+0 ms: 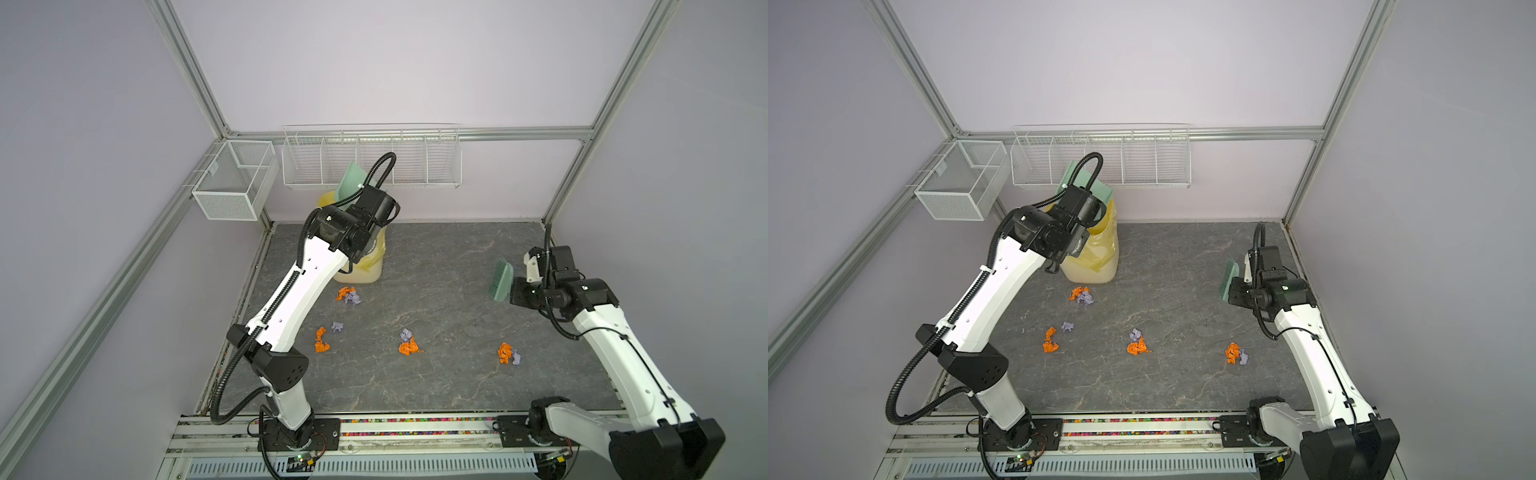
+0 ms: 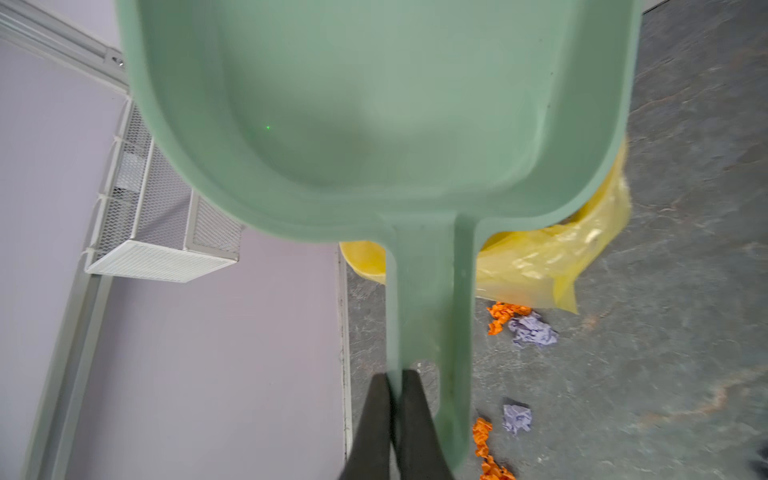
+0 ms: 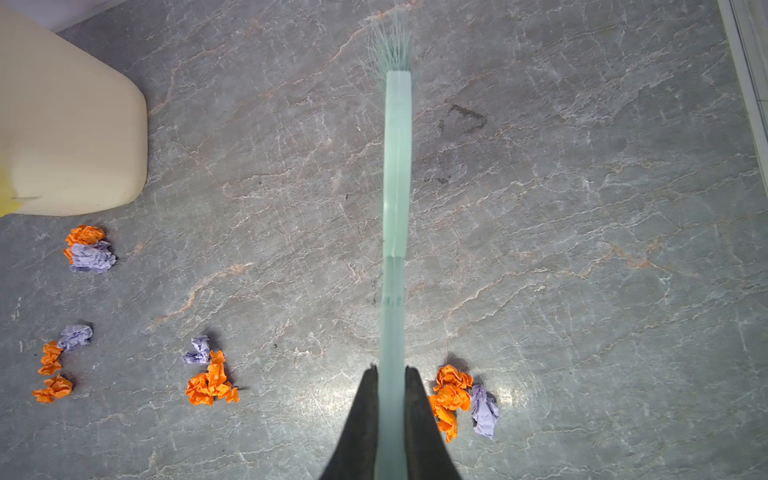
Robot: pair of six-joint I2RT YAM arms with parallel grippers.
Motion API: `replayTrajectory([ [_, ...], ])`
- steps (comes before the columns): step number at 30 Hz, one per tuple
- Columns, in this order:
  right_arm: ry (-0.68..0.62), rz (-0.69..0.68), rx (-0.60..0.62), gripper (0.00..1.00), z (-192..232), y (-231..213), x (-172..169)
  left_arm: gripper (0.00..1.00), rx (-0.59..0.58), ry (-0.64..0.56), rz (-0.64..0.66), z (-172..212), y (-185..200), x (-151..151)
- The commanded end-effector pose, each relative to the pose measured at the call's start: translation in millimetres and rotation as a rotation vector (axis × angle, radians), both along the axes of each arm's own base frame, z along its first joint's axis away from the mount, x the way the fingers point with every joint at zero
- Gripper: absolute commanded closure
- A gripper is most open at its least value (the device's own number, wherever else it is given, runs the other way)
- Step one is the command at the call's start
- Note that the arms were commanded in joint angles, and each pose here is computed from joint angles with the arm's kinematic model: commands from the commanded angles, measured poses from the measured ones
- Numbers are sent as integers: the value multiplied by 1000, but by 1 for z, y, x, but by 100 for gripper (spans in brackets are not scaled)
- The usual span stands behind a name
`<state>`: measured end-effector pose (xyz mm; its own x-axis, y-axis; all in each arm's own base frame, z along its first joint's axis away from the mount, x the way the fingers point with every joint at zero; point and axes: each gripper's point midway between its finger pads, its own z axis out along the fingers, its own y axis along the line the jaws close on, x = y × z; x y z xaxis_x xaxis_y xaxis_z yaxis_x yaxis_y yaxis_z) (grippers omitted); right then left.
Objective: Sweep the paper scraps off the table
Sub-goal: 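Lower the empty dustpan with the left gripper while the right moves the brush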
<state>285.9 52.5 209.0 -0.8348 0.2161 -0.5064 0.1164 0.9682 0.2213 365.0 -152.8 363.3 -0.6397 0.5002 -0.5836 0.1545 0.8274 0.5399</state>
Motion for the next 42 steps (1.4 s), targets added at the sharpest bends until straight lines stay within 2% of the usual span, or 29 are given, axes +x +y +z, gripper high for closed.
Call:
replayTrajectory([
  [1, -16, -31, -1, 94, 10, -5, -3, 100, -143, 8, -74, 7, -21, -13],
  [8, 39, -71, -35, 93, 9, -13, -12, 100, -274, 90, -261, -15, -85, -33],
  [12, 40, -87, -61, 93, 14, -19, -16, 100, -385, 196, -384, -38, -123, -47],
  [15, 53, -103, -98, 93, 17, -26, -19, 100, -457, 244, -429, -49, -141, -53],
  [20, 63, -128, -129, 93, 20, -33, -24, 100, -516, 321, -482, -67, -158, -64],
  [28, 124, -168, -140, 93, 8, -38, -29, 100, -539, 415, -529, -96, -177, -78],
  [35, 163, -225, -239, 93, 10, -57, -41, 100, -519, 486, -566, -119, -194, -89],
  [42, 254, -229, -313, 94, 2, -67, -53, 100, -515, 571, -623, -144, -221, -115],
])
